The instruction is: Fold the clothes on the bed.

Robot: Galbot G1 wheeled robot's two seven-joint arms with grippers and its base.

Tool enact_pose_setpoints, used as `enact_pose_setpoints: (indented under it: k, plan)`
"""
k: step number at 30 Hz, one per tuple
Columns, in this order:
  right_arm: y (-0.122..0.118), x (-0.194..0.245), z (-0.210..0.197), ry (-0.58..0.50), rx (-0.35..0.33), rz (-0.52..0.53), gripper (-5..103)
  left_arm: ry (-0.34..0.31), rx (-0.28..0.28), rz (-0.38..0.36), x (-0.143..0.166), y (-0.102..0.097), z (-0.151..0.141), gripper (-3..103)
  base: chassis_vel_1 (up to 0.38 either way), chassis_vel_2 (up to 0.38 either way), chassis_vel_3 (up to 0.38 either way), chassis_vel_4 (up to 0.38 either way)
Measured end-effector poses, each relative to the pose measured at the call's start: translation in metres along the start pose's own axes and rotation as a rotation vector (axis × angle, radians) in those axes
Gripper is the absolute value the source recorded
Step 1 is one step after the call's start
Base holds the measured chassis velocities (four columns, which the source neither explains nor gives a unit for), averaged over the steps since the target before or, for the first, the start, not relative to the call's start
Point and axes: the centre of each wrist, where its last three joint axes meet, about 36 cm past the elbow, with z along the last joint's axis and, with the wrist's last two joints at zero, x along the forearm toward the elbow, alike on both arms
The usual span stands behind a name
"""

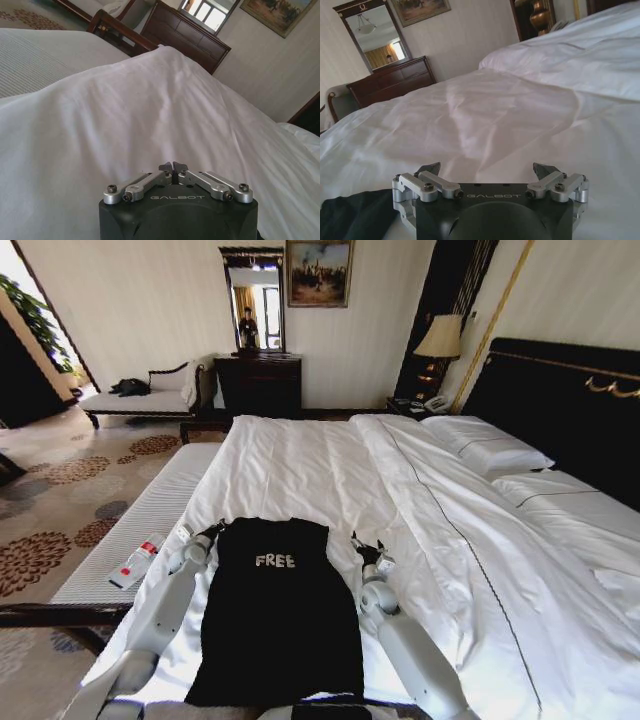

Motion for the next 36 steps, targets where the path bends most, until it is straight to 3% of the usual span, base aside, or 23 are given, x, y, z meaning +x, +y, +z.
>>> enact_pose_setpoints:
  k: [12,16,20,33,36]
  plan:
    - [0.002,-0.032,-0.010,0.056,-0.081,-0.076,100,-0.016,-0.010,0.002,-0.002,0.002,-0.012,0,0.000,0.000,0.000,0.000]
    - [0.006,-0.046,-0.012,0.075,-0.180,-0.185,100,-0.022,-0.009,-0.002,-0.003,0.004,-0.015,0,0.000,0.000,0.000,0.000]
    - [0.010,-0.063,-0.008,0.091,-0.211,-0.234,100,-0.027,-0.012,-0.004,-0.003,0.006,-0.019,0,0.000,0.000,0.000,0.000]
    - [0.021,-0.072,0.018,0.143,-0.224,-0.351,103,-0.035,-0.014,-0.007,0.000,0.013,-0.022,0,0.000,0.000,0.000,0.000]
    - [0.021,-0.074,0.022,0.145,-0.222,-0.356,95,-0.036,-0.014,-0.006,0.000,0.013,-0.023,0,0.000,0.000,0.000,0.000]
